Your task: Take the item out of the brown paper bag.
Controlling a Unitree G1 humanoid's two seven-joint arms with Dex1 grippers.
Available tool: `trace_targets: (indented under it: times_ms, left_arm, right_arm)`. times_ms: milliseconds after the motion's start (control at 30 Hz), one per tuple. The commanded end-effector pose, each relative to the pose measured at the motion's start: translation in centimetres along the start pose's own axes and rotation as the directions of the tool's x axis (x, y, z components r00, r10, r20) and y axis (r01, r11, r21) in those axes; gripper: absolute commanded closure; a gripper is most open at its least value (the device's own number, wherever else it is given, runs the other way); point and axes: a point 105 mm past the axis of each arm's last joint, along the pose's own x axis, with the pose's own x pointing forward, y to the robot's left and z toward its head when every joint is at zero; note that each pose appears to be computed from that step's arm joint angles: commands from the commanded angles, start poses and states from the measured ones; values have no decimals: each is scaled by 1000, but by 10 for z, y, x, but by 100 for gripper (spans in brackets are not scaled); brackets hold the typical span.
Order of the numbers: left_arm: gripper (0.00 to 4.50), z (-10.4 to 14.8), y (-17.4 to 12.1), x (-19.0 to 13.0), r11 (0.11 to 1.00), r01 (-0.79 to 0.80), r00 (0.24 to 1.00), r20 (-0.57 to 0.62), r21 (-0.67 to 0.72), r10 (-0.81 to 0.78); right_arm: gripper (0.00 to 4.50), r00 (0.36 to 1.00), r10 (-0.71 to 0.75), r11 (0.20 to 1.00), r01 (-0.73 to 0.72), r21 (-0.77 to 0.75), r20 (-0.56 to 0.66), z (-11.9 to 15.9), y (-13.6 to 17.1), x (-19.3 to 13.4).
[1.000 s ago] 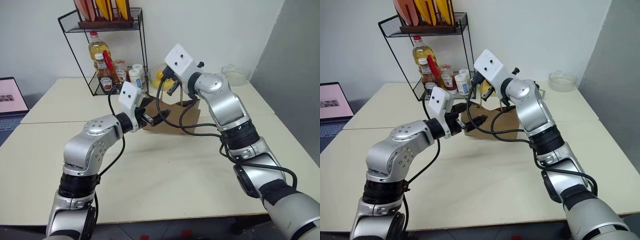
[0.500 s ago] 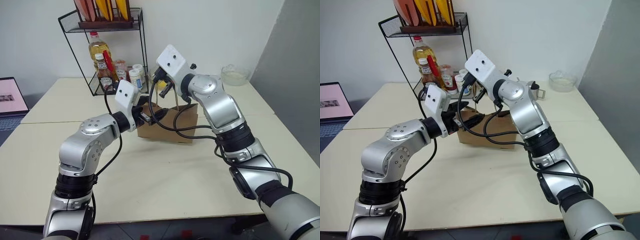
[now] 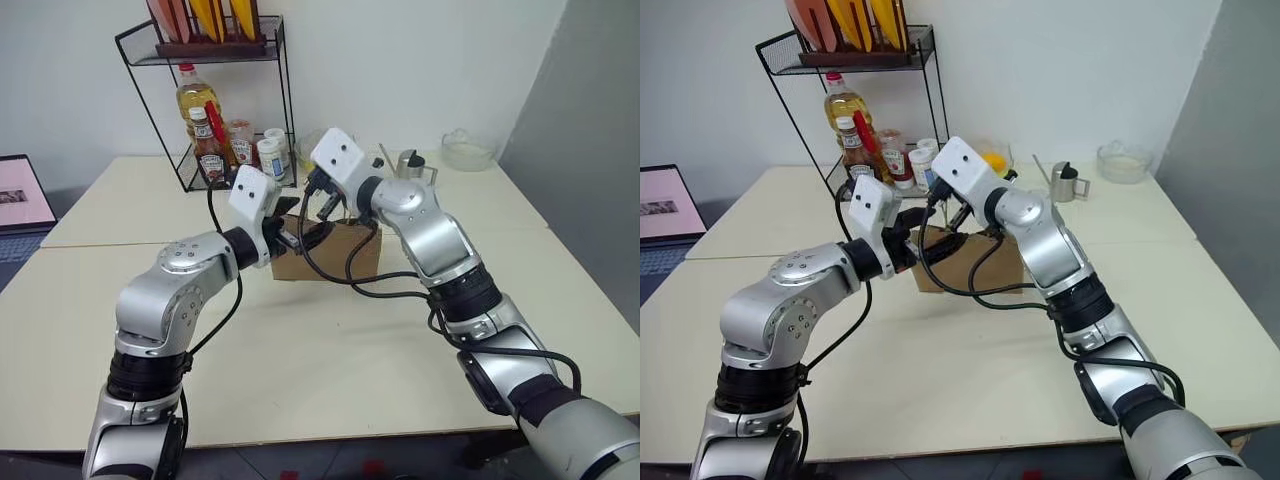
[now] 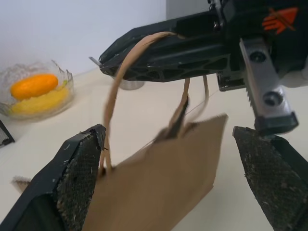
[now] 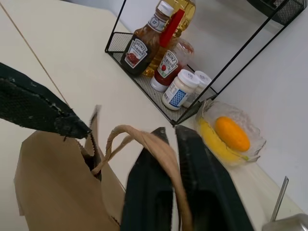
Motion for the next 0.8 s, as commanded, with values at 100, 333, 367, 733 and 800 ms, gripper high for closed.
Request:
trace_targets:
  times_ms: [100,333,367,733,800]
  left_arm:
    - [0,20,4,-7,998,-27,998,60,50,24]
    - [0,24,30,-12,987,-144,988,72,74,139]
    - [0,23,39,-11,980,-180,982,66,90,174]
    - [0,25,122,49,877,-421,907,88,230,412]
    - [0,19,121,65,875,-400,915,56,272,400]
  right_arm:
    - [220,997,-26,1000,27,-13,76,15,-9,-7]
    - [4,996,-11,1000,14,-28,91,18,-24,-49]
    - [4,996,-24,1000,25,-13,87,16,-31,-59]
    - [4,996,71,947,-50,317,-56,-63,3,-124]
    - [4,992,119,928,-92,360,-52,-68,19,-131]
